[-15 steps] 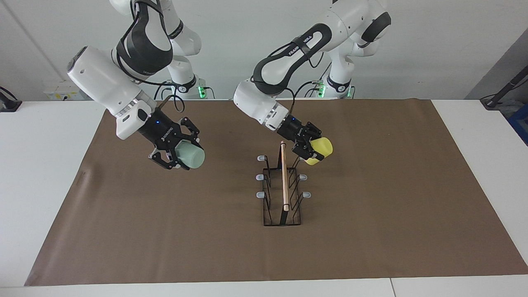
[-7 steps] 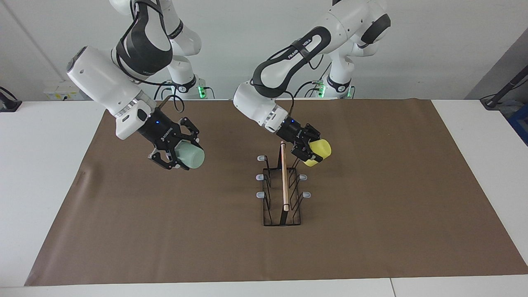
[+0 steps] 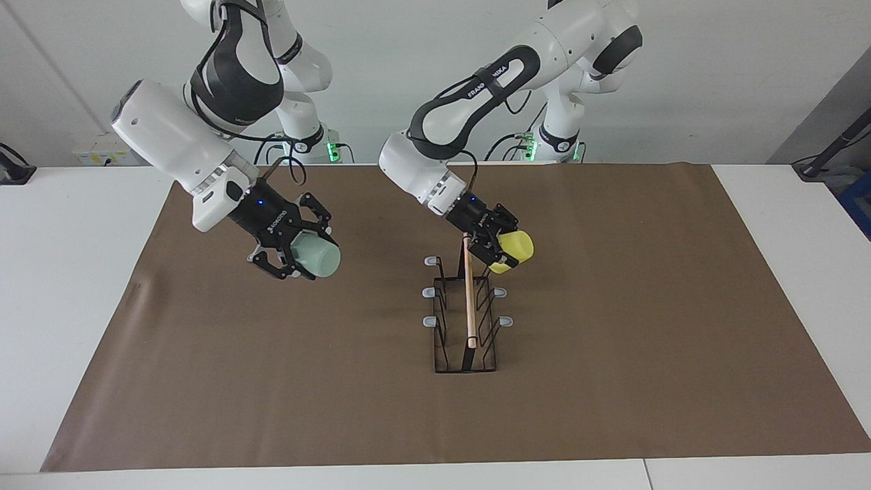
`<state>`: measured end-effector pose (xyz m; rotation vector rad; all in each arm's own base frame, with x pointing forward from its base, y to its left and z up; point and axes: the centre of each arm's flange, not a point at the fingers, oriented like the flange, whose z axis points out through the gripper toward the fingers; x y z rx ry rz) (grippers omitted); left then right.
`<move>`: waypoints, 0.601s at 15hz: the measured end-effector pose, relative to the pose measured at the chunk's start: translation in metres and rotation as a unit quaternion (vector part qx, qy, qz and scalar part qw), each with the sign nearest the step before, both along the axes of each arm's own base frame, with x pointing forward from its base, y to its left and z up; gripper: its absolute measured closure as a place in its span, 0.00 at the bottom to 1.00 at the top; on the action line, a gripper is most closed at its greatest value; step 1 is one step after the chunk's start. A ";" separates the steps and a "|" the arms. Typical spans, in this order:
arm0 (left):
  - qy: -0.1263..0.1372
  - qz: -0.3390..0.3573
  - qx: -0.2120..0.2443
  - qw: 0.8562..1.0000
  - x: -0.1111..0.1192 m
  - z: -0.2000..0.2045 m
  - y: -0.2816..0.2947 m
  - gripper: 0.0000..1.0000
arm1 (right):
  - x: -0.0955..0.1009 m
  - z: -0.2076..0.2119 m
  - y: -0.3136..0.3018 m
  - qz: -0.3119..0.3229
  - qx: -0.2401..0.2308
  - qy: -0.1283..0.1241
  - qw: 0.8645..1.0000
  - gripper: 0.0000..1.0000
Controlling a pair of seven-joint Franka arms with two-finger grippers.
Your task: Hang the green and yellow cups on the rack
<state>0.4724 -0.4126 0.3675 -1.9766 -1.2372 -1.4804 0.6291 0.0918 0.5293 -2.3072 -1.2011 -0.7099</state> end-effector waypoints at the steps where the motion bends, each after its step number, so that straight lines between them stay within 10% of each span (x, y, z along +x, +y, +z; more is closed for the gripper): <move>1: 0.001 -0.002 0.000 1.000 -0.002 -0.001 -0.001 0.33 | 0.000 0.000 -0.001 -0.001 0.001 0.000 1.000 0.33; 9: 0.012 -0.017 -0.003 1.000 -0.011 -0.009 -0.009 0.33 | -0.006 -0.005 -0.011 -0.006 0.052 -0.005 0.999 0.33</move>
